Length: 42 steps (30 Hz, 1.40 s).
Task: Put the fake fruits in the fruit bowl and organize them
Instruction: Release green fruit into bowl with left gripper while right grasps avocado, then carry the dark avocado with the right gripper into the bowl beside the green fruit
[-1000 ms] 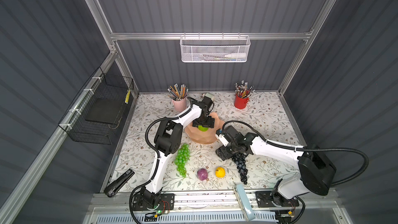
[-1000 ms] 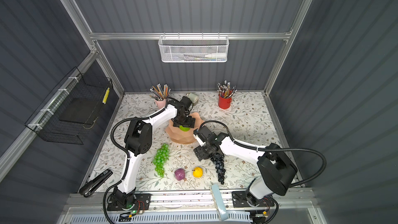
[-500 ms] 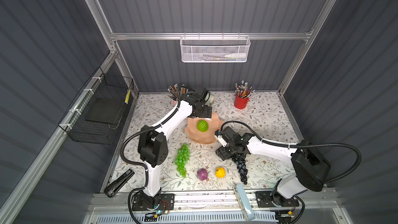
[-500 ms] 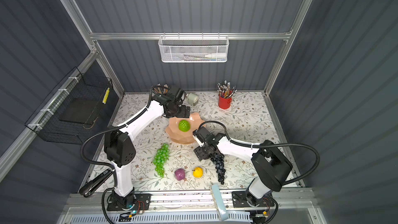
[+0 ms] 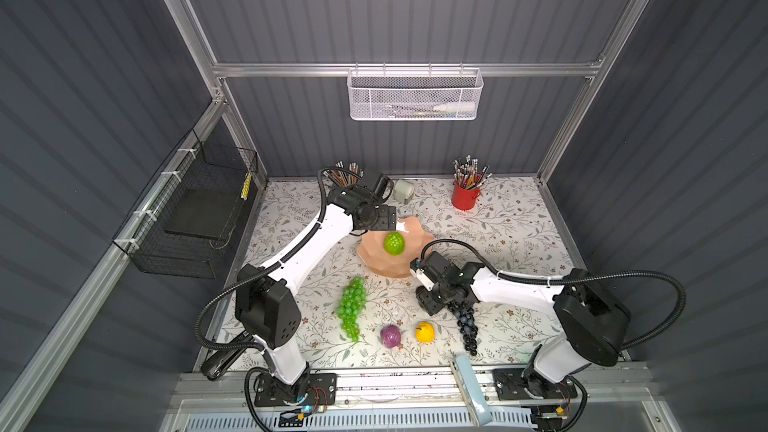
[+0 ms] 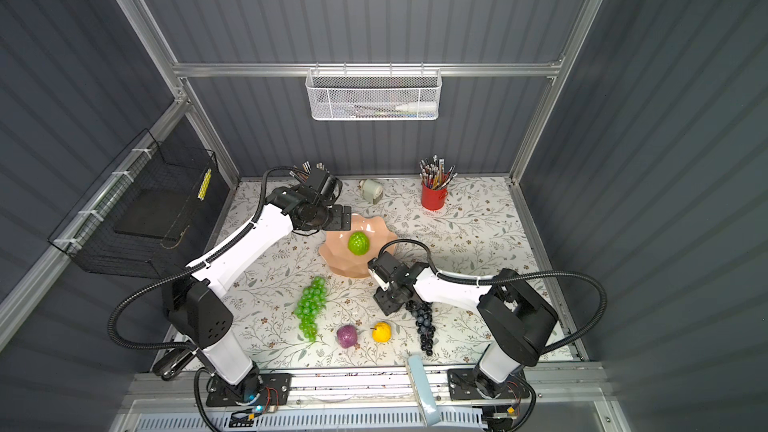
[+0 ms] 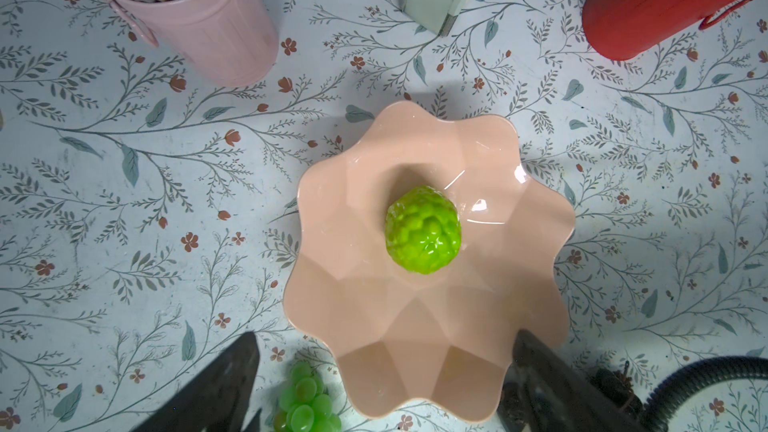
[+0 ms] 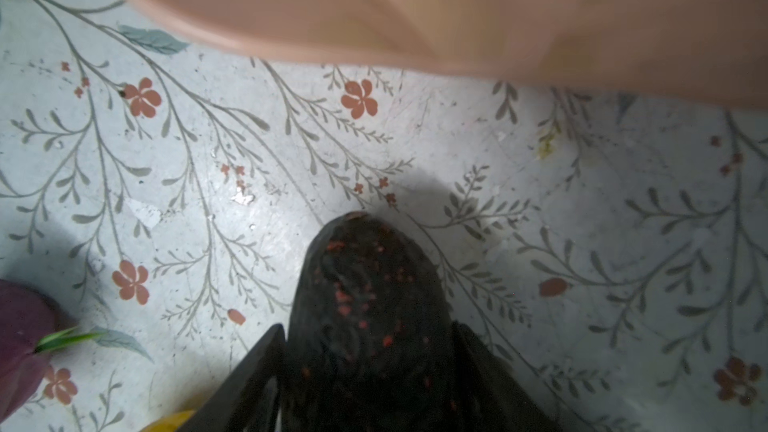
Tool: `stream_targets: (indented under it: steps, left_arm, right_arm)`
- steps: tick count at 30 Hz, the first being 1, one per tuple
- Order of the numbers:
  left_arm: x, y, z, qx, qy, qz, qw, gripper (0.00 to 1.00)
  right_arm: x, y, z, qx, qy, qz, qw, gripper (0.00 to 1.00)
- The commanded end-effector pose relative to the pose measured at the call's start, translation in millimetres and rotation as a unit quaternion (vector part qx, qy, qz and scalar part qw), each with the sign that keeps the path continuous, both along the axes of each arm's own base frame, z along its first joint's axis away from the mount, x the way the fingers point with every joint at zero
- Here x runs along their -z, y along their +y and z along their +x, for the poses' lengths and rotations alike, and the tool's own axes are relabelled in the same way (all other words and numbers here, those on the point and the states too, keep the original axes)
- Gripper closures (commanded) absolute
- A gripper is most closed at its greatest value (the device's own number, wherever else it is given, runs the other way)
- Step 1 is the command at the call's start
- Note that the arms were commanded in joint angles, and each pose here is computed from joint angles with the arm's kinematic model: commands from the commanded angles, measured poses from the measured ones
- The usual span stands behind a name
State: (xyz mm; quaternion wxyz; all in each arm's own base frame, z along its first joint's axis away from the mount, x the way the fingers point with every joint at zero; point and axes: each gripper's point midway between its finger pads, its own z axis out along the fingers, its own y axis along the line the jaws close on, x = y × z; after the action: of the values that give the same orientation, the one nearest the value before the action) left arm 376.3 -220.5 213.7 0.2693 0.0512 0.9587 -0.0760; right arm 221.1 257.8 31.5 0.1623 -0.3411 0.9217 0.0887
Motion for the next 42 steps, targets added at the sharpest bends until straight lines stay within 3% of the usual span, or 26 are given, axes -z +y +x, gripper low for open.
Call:
stream_targets:
  steps: [1, 6, 19, 25, 33, 42]
  left_arm:
    - [-6, 7, -2, -0.015, -0.014, 0.001, 1.0, 0.04]
    - [-1, 15, -11, -0.025, -0.013, 0.0, 1.0, 0.04]
    - [-12, 38, -16, -0.067, -0.072, -0.001, 0.995, 0.04]
    - [-20, 44, -18, -0.073, -0.081, 0.001, 0.994, 0.04]
    - [5, 62, -49, -0.102, -0.051, -0.011, 0.993, 0.04]
    - [-1, 83, -66, -0.122, -0.058, 0.008, 0.991, 0.03]
  right_arm:
    - [9, -4, -9, 0.0, 0.017, -0.011, 1.0, 0.44]
    - [0, -7, -13, 0.007, 0.014, -0.003, 1.0, 0.55]
    - [-102, -37, -35, 0.065, -0.011, 0.066, 0.996, 0.62]
    - [-151, -17, 23, 0.072, -0.027, 0.127, 0.989, 0.63]
    - [-148, 7, 119, 0.084, -0.018, 0.149, 0.985, 0.62]
    - [-106, 35, 151, 0.095, 0.036, 0.153, 0.983, 0.61]
